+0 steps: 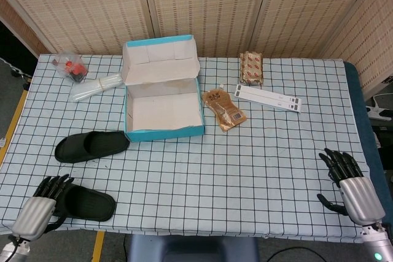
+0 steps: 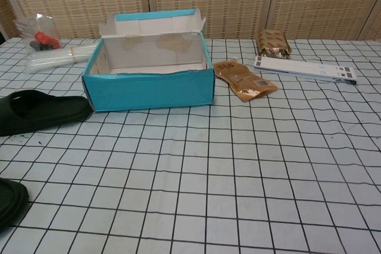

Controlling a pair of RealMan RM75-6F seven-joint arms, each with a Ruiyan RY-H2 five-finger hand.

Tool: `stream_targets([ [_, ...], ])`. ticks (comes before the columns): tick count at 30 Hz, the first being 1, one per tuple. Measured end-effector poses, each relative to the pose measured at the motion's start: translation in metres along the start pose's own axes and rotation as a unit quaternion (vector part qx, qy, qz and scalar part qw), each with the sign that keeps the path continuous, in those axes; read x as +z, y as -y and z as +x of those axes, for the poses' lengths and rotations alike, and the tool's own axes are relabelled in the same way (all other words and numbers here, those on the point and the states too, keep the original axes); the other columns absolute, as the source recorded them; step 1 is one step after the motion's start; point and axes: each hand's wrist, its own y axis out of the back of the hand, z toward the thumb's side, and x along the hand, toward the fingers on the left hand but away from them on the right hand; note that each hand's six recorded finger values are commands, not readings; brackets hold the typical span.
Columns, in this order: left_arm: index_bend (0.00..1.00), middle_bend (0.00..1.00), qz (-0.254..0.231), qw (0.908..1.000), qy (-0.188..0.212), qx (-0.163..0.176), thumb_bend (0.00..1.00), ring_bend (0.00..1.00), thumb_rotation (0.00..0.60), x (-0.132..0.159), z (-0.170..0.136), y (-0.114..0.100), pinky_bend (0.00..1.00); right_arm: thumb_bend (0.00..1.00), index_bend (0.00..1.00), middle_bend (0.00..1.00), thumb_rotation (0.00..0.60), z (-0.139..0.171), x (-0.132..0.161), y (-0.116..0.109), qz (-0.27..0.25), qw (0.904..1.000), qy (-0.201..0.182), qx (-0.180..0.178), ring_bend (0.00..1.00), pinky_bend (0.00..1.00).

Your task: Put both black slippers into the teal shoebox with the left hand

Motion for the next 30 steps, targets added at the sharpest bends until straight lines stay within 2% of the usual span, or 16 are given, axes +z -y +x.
stream_targets([
  [5, 0.0, 0.0, 0.033, 0.9978, -0.012, -0.056, 0.33, 0.0, 0.6, -0.002, 0.007, 0.017, 0.01, 0.12, 0.0, 0.0, 0.6, 0.001, 0.001, 0.0, -0.003, 1.0, -0.003, 0.003, 0.0, 0.0],
  [9, 0.0, 0.0, 0.039, 0.9955, -0.023, -0.083, 0.33, 0.0, 0.6, -0.005, 0.016, 0.026, 0.01, 0.12, 0.0, 0.0, 0.6, 0.0, 0.001, 0.001, -0.003, 1.0, -0.003, 0.006, 0.0, 0.0],
  [18, 0.0, 0.0, 0.04, 0.992, -0.036, -0.114, 0.33, 0.0, 0.6, -0.014, 0.029, 0.036, 0.01, 0.12, 0.0, 0.0, 0.6, 0.0, 0.0, 0.002, -0.002, 1.0, 0.0, 0.009, 0.0, 0.0],
  [26, 0.0, 0.0, 0.052, 0.9913, -0.029, -0.117, 0.34, 0.0, 0.6, -0.014, 0.036, 0.045, 0.03, 0.12, 0.0, 0.0, 0.6, -0.002, 0.0, 0.006, 0.0, 0.9999, 0.004, 0.016, 0.0, 0.0],
  [27, 0.01, 0.01, 0.054, 0.9916, -0.027, -0.115, 0.34, 0.0, 0.6, -0.014, 0.036, 0.047, 0.04, 0.12, 0.0, 0.0, 0.6, -0.002, 0.0, 0.007, 0.0, 0.9998, 0.005, 0.017, 0.0, 0.0],
  [29, 0.13, 0.11, 0.054, 0.9923, -0.023, -0.109, 0.35, 0.06, 0.6, -0.013, 0.038, 0.049, 0.09, 0.12, 0.0, 0.0, 0.6, -0.003, 0.0, 0.007, 0.001, 0.9998, 0.006, 0.018, 0.0, 0.0],
  [30, 0.23, 0.21, 0.053, 0.9928, -0.021, -0.106, 0.36, 0.12, 0.6, -0.012, 0.038, 0.05, 0.14, 0.12, 0.0, 0.0, 0.6, -0.003, 0.0, 0.008, 0.001, 0.9998, 0.007, 0.019, 0.0, 0.0],
])
